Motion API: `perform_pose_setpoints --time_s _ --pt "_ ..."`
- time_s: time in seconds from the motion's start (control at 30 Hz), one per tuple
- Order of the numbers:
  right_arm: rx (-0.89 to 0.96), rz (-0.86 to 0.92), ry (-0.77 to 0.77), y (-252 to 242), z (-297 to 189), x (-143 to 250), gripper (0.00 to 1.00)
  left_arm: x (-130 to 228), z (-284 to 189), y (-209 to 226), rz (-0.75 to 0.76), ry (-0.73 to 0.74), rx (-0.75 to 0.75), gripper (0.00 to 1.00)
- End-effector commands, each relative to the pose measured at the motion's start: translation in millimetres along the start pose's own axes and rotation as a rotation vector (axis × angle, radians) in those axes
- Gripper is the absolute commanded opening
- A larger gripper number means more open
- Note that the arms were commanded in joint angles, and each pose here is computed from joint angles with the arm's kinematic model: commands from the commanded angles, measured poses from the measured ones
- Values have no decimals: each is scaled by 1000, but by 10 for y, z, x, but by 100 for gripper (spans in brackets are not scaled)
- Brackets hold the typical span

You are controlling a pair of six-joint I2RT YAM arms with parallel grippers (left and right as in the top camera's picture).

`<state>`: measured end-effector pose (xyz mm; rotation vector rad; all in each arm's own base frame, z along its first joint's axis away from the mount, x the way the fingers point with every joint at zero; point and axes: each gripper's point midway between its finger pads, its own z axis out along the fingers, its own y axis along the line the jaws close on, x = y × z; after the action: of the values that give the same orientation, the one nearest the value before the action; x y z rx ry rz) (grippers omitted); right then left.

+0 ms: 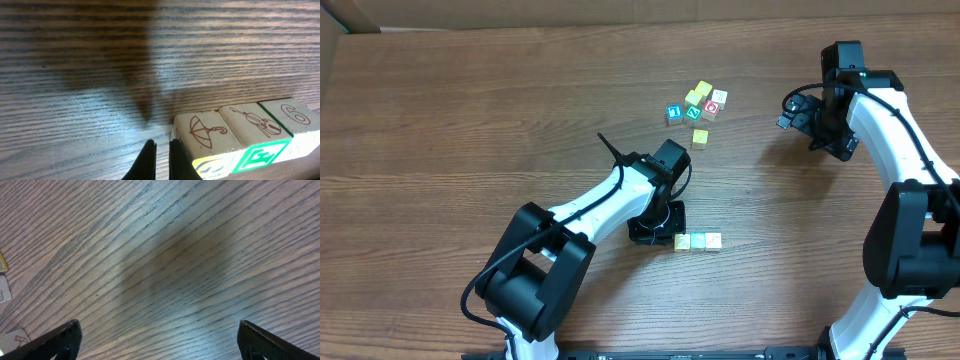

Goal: Flip 4 blocks
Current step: 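Place the G block beside the row and push it into line, then move the left gripper back over the cluster above the yellow K block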

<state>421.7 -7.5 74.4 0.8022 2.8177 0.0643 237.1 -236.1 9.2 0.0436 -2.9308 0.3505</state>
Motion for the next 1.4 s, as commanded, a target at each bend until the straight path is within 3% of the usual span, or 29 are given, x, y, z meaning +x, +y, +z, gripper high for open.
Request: perform_pose_setpoints --time_s 0.0,0.27,0.3,0.4,0.43,0.53,0.77,1.1,1.37 --pt "-2 8 -9 6 -17 -27 100 14 10 10 -31 8 3 4" --pt "-2 8 -9 6 -17 -27 100 -397 -502 175 -35 -81 -46 4" --pt "-2 8 -9 6 -17 -27 100 -473 -621 127 0 -105 -38 9" --pt "-2 8 -9 6 -17 -27 100 -694 -980 -120 141 -197 7 57" --pt "-2 8 -9 6 -17 -27 100 -767 -1107 -209 174 -235 24 65" --pt "-2 8 -9 6 -17 -27 100 -919 -1415 -432 209 -327 70 71" --pt "-2 8 -9 6 -17 -27 100 -1316 -1557 -668 140 -526 59 71" --pt "-2 8 -9 6 -17 -27 100 -1814 -953 -1019 180 -471 78 65" --pt "-2 8 -9 6 -17 -27 100 -1997 -614 -1023 196 -561 -119 59"
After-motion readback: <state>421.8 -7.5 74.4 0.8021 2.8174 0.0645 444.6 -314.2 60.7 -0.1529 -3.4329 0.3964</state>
